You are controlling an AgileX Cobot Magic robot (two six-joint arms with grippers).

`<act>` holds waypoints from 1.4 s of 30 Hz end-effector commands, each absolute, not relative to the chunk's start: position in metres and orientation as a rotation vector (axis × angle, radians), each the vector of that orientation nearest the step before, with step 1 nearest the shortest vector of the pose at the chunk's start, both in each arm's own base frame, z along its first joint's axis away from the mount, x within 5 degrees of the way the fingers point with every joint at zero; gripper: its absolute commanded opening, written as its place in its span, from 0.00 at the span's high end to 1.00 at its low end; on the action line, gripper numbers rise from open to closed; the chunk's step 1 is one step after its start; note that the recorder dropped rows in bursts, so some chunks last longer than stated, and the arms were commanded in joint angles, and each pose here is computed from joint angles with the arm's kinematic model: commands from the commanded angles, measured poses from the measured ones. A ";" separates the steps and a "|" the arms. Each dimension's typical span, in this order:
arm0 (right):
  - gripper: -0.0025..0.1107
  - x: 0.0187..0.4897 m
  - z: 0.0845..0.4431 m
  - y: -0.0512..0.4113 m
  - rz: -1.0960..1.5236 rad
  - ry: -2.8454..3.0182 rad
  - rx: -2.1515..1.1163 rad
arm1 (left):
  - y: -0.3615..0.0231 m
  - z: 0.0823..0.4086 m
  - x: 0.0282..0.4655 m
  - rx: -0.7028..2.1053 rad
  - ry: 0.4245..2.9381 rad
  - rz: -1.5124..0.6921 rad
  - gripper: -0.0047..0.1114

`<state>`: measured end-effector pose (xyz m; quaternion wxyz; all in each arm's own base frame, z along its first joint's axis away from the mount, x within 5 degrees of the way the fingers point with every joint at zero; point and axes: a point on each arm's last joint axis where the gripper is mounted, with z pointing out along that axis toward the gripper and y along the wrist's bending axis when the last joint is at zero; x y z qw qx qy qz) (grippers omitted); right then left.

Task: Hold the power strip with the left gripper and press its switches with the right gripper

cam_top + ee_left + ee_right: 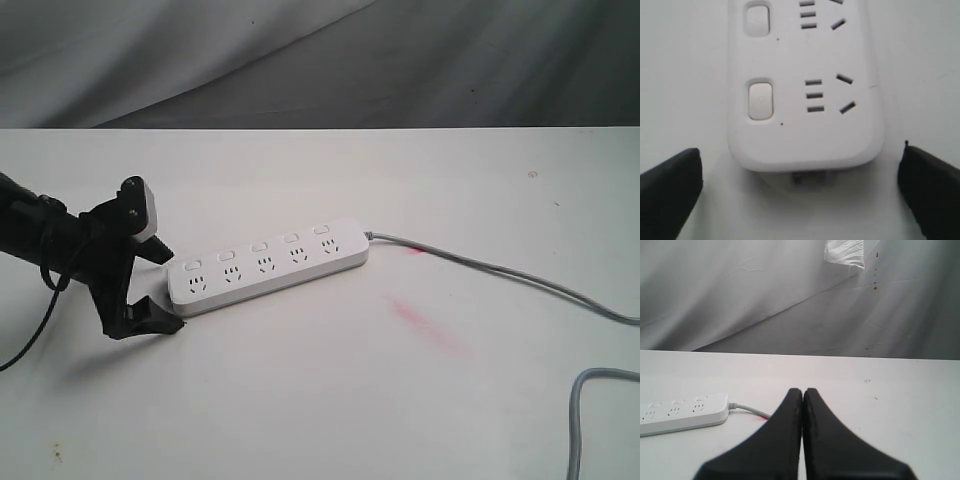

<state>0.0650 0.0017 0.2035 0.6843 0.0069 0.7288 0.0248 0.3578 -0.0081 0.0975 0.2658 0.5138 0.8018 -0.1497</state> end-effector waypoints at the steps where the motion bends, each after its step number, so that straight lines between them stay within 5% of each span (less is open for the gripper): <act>1: 0.98 0.065 0.204 0.001 0.046 1.618 0.018 | -0.009 0.130 0.359 1.352 2.125 -0.337 0.06; 9: 0.98 0.065 0.204 0.001 0.046 1.618 0.018 | -0.018 0.291 0.309 1.049 1.967 -0.220 0.06; 14: 0.98 0.065 0.204 0.001 0.046 1.618 0.018 | -0.019 0.341 0.270 0.904 1.957 -0.181 0.12; 25: 0.98 0.065 0.204 0.001 0.046 1.618 0.018 | -0.041 0.378 0.195 1.021 1.944 -0.428 0.96; 42: 0.98 0.065 0.204 0.001 0.046 1.618 0.018 | -0.045 0.390 0.172 1.063 1.891 -0.410 0.96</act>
